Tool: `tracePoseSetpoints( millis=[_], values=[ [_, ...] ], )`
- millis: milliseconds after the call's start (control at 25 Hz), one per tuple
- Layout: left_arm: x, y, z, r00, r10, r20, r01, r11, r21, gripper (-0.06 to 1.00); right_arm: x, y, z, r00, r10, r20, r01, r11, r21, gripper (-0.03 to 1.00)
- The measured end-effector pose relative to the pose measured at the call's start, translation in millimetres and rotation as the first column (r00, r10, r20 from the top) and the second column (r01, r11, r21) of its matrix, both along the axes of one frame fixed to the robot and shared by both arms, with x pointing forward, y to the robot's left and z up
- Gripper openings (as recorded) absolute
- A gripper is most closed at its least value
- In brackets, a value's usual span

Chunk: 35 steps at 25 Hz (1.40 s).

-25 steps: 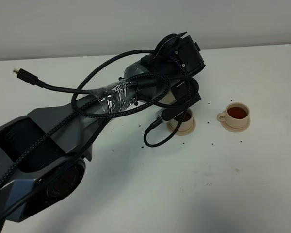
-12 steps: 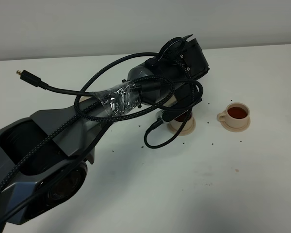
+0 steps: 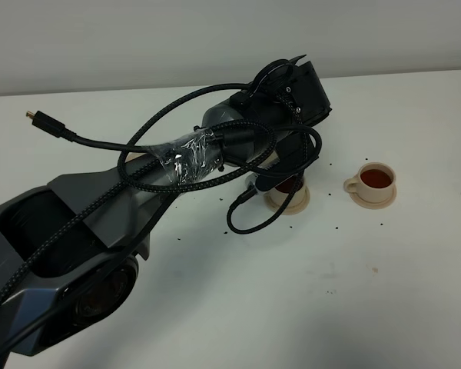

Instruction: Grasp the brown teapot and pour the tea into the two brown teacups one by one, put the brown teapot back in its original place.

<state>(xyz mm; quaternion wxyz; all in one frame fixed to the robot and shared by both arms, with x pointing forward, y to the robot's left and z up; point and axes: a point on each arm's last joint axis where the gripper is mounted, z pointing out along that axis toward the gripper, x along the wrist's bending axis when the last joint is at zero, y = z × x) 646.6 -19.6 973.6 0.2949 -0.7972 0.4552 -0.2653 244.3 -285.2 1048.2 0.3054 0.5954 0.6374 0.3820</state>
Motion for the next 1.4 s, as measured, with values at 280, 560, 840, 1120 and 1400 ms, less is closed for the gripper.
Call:
tracePoseSetpoints(
  millis=[280, 560, 840, 1120, 1400],
  values=[
    [0.1, -0.2, 0.0, 1.000, -0.001, 0.001, 0.001, 1.000, -0.001, 0.13, 0.0, 0.0, 0.0, 1.000, 0.000, 0.000, 0.000, 1.000, 0.000, 0.34],
    [0.7, -1.6, 0.3, 1.000, -0.008, 0.009, 0.009, 1.000, -0.017, 0.13, 0.0, 0.0, 0.0, 1.000, 0.000, 0.000, 0.000, 1.000, 0.000, 0.34],
    [1.0, -2.1, 0.4, 1.000, -0.012, 0.012, 0.013, 1.000, -0.022, 0.13, 0.0, 0.0, 0.0, 1.000, 0.000, 0.000, 0.000, 1.000, 0.000, 0.34],
    [-0.4, -3.1, -1.3, 1.000, -0.003, -0.007, 0.003, 0.999, -0.046, 0.13, 0.0, 0.0, 0.0, 1.000, 0.000, 0.000, 0.000, 1.000, 0.000, 0.34],
    [-2.6, -1.8, -3.2, 0.998, 0.053, -0.027, -0.055, 0.995, -0.079, 0.13, 0.0, 0.0, 0.0, 1.000, 0.000, 0.000, 0.000, 1.000, 0.000, 0.34]
  ],
)
